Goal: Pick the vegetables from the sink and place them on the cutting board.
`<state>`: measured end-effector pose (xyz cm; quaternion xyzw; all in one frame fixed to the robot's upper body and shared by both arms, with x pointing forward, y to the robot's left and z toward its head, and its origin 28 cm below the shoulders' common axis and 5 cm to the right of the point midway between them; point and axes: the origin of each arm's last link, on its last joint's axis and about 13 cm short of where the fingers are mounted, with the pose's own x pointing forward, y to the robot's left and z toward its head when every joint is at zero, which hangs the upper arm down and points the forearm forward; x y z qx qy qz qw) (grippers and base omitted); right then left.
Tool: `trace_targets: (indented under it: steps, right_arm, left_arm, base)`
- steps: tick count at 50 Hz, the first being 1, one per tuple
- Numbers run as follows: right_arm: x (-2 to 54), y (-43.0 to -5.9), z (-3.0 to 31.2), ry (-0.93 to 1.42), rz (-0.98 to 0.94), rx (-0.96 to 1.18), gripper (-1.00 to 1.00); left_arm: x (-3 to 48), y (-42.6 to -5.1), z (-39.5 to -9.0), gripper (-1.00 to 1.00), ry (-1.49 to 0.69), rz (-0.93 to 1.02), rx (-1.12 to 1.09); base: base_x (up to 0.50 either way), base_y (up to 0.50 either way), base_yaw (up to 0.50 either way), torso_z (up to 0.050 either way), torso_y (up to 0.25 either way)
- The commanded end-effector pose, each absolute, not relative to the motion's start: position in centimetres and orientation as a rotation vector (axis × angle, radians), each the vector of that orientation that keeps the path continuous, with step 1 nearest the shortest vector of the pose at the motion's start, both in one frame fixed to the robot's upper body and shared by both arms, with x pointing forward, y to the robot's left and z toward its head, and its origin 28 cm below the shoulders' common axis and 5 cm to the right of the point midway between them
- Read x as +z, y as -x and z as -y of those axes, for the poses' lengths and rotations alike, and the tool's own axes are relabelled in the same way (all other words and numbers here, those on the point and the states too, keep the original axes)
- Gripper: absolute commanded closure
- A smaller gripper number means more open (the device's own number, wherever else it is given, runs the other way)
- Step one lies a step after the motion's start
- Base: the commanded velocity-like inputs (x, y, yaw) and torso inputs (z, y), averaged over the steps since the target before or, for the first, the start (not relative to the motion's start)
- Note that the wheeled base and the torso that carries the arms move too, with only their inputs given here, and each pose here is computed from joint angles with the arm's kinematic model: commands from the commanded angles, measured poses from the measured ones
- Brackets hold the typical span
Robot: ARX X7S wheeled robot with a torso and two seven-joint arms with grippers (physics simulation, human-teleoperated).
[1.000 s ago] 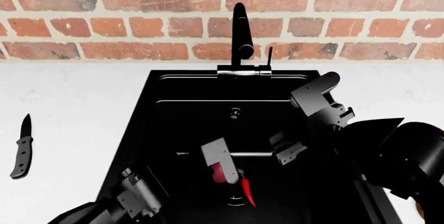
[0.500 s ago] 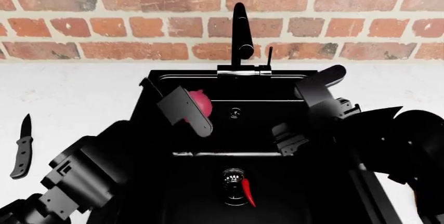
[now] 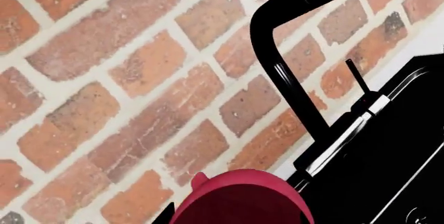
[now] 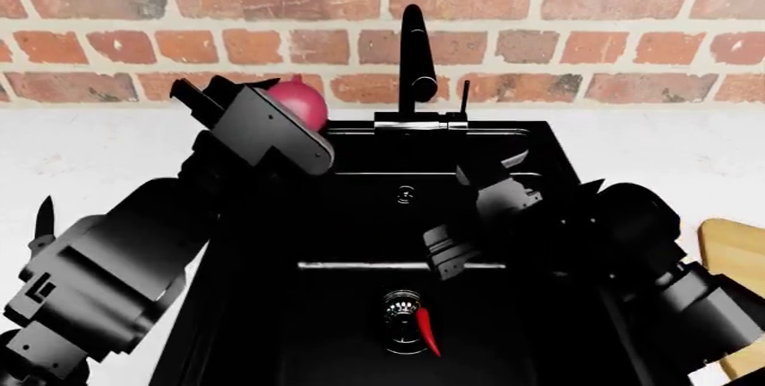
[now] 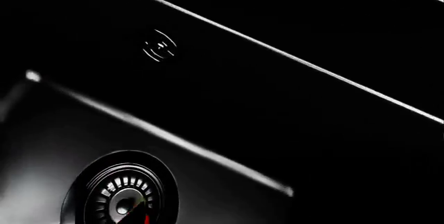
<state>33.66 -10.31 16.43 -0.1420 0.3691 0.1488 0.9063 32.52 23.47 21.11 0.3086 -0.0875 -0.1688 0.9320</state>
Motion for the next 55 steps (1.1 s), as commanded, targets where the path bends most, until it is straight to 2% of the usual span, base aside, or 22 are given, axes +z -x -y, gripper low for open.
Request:
trace_targets:
  steps: [1, 15, 55]
  right_arm:
    - [14.1, -35.0, 8.8, 0.264, -0.833, 0.363, -1.00]
    - [10.4, -35.2, 8.4, 0.227, -0.922, 0.388, -1.00]
    - [5.8, -33.9, 8.8, 0.198, -1.092, 0.434, -1.00]
  left_arm:
    - [21.7, -32.4, -23.4, 1.00, -0.570, 0.221, -0.303]
    - [20.9, -32.8, -23.3, 1.00, -0.552, 0.203, -0.309]
    - [19.9, -33.1, -23.1, 1.00, -0.543, 0.178, -0.327]
  base:
    - [0.00, 0.00, 0.00, 0.000, 0.000]
    - [0.00, 0.00, 0.00, 0.000, 0.000]
    - [0.00, 0.00, 0.00, 0.000, 0.000]
